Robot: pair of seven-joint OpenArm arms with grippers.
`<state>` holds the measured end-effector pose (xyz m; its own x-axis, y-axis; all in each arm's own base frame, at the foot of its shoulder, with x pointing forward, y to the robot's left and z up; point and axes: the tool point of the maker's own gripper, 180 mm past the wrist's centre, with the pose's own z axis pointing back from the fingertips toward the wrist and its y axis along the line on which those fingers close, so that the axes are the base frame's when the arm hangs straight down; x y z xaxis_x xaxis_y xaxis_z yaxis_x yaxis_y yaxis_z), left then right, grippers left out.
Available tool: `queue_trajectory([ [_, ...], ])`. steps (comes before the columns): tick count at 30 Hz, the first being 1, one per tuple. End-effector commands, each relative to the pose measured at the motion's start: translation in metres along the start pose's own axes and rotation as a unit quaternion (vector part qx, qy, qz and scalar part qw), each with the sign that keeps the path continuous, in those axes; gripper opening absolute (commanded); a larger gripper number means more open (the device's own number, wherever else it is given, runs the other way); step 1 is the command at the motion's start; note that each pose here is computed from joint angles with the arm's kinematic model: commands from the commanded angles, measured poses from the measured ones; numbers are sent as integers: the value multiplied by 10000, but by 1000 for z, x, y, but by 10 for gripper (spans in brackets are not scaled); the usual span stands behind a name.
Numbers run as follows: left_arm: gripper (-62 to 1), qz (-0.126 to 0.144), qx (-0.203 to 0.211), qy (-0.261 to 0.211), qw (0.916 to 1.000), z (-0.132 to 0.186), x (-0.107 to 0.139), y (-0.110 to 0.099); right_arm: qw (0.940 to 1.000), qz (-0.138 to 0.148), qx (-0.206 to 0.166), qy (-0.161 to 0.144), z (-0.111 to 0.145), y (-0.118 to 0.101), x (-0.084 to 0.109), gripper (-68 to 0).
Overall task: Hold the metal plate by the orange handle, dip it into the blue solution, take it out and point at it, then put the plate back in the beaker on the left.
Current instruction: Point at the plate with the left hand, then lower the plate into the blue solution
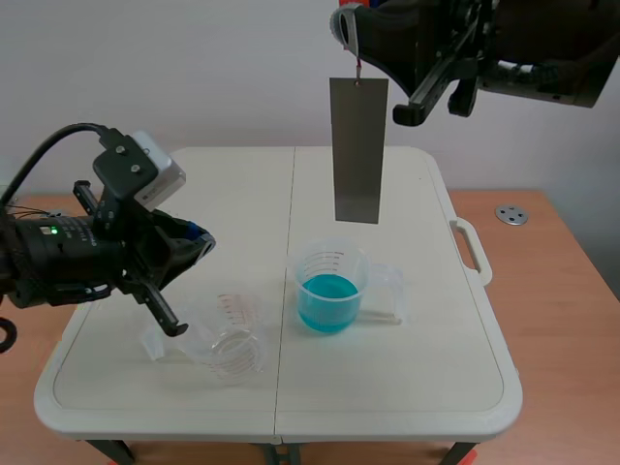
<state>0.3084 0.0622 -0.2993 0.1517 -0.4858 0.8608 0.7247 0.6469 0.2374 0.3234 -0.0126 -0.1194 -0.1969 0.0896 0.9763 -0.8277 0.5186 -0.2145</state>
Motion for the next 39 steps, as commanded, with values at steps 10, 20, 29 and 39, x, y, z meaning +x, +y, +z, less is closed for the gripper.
queue_trajectory([
  [10, -583, -125, -146, -289, 9994, -40, 27, -10, 9997, 137, 36, -173, -1, -1, 15, -662],
  [20, -583, -101, -106, -354, 9993, -62, 39, -11, 9998, 137, 36, -171, -1, -1, 15, -662],
  [29, -583, -149, -17, -374, 9992, -65, 42, -10, 9998, 133, 36, -172, -1, -1, 15, -662],
  [39, -583, -171, 49, -197, 9996, -61, 34, -4, 9998, 109, 19, -161, -1, -2, 13, -662],
])
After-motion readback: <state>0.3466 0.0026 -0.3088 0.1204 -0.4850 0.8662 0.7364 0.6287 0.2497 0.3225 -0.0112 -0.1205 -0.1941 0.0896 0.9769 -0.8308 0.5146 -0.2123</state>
